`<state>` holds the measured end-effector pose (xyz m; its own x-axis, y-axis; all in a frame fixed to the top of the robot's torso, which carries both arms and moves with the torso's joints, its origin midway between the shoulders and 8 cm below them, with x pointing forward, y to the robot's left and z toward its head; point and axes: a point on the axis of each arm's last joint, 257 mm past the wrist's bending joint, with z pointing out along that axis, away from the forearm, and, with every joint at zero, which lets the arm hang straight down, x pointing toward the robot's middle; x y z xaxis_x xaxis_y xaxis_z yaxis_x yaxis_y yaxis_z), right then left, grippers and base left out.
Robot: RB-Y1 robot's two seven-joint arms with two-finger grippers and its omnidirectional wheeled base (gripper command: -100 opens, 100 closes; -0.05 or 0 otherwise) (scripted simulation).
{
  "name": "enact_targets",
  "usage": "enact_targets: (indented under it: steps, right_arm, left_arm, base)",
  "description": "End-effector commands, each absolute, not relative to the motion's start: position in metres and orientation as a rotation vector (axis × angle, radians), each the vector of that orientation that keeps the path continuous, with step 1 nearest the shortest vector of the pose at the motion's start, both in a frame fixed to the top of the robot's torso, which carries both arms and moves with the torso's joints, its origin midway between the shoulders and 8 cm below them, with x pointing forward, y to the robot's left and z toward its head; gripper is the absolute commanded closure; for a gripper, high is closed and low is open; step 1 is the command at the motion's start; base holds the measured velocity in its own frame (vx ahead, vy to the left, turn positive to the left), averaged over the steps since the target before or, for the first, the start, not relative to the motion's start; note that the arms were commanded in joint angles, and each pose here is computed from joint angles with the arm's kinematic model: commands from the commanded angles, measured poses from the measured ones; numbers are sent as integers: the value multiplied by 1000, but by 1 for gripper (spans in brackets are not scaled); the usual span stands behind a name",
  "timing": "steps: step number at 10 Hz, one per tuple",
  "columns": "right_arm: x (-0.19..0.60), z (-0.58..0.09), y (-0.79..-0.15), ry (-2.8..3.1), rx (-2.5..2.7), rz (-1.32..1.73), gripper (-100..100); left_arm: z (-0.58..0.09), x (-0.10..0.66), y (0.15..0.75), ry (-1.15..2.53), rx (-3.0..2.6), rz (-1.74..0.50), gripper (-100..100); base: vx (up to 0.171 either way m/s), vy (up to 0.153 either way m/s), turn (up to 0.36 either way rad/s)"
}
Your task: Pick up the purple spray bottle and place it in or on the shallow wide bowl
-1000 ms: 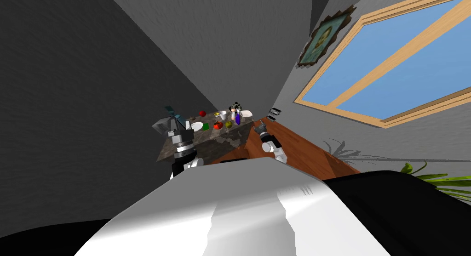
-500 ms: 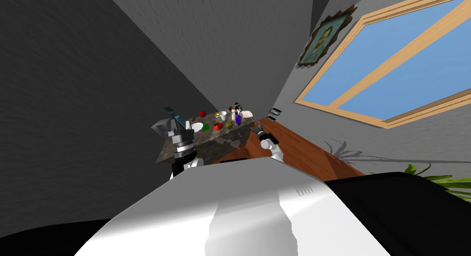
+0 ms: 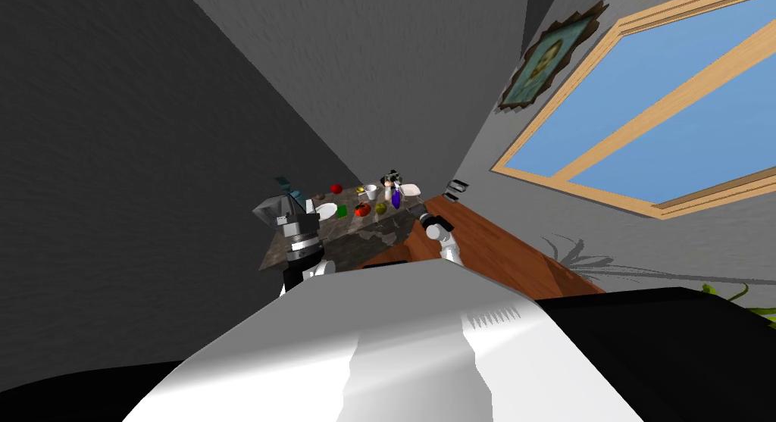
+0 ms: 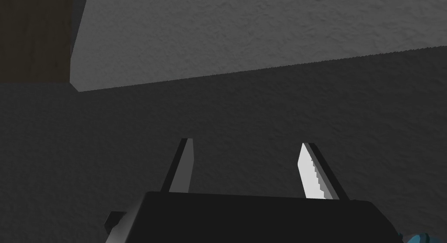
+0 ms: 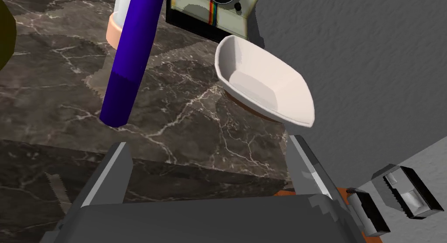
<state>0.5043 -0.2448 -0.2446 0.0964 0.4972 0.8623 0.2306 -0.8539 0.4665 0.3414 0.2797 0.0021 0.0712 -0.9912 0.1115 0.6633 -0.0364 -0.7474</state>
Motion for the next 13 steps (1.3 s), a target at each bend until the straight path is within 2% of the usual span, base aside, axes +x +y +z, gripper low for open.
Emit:
enact_targets:
  steps: [1, 5, 11, 12, 13]
  right_arm:
    - [508, -244, -234, 706, 2226, 1883, -100]
    - [518, -241, -197, 620, 2373, 1995, -100]
    - [524, -232, -151, 475, 2502, 2125, -100]
    - [524, -232, -150, 472, 2504, 2127, 0]
    - [524, -232, -150, 473, 2504, 2127, -100]
  left_arm:
    - [2, 341, 280, 554, -764, -1446, 0]
    - [2, 341, 280, 554, -764, -1446, 0]
    - [2, 341, 280, 554, -764, -1446, 0]
    - [2, 341, 280, 554, -764, -1446, 0]
    - [2, 341, 280, 554, -764, -1446, 0]
  base:
    - [78, 13, 53]
    - [72, 2, 31]
    - [53, -36, -3]
    - [0, 0, 0]
    - [0, 0, 0]
